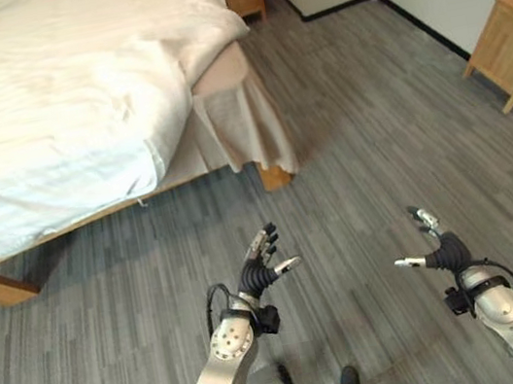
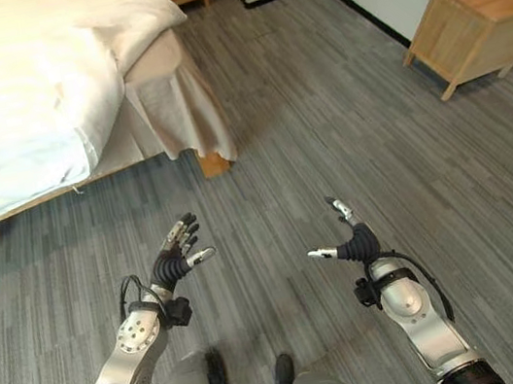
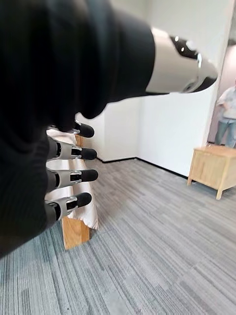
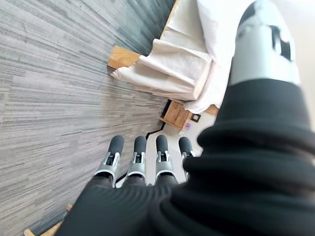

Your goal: Making the bed.

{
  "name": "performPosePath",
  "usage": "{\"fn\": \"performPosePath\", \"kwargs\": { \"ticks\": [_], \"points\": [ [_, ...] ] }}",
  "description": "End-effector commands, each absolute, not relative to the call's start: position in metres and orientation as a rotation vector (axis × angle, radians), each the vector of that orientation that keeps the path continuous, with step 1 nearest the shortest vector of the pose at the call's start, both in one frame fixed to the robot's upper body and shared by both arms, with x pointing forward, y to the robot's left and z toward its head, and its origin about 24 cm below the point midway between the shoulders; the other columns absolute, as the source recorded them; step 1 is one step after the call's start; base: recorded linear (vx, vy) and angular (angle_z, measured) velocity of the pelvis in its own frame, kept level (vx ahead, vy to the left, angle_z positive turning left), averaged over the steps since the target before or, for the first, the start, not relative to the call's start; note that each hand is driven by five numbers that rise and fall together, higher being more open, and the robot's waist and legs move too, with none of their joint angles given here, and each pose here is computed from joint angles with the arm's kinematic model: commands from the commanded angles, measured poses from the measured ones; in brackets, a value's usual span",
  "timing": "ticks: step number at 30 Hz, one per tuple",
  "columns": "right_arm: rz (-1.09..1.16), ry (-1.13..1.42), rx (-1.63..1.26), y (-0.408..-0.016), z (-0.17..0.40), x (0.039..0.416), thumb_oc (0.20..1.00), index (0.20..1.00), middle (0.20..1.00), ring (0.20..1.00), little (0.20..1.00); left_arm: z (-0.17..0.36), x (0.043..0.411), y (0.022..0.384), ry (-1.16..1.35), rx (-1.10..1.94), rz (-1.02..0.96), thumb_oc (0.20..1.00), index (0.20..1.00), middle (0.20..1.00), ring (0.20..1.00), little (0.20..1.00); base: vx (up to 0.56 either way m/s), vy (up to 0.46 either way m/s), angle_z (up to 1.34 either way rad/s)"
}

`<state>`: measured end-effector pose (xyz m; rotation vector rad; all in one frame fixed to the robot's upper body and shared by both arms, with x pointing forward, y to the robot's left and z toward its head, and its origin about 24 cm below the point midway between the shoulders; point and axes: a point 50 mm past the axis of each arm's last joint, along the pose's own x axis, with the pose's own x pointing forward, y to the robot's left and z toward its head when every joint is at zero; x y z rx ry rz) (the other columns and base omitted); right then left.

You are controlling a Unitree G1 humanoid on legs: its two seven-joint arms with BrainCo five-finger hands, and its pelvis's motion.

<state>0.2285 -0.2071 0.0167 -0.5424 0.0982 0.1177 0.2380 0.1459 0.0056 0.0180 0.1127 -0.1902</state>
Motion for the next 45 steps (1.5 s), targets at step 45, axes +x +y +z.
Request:
{"fn": "performPosePath", "kwargs": {
  "ticks": [45],
  "points": [
    [-0.014,0.117,-0.746,-0.268,0.034,0.194,1.000,1.000,1.000,1.000,1.000,0.146,0.290,0.290,-0.384,0.653,0.601,1.000,1.000,1.000,1.000,1.000,0.38,-0.028,0.21]
  ]
}}
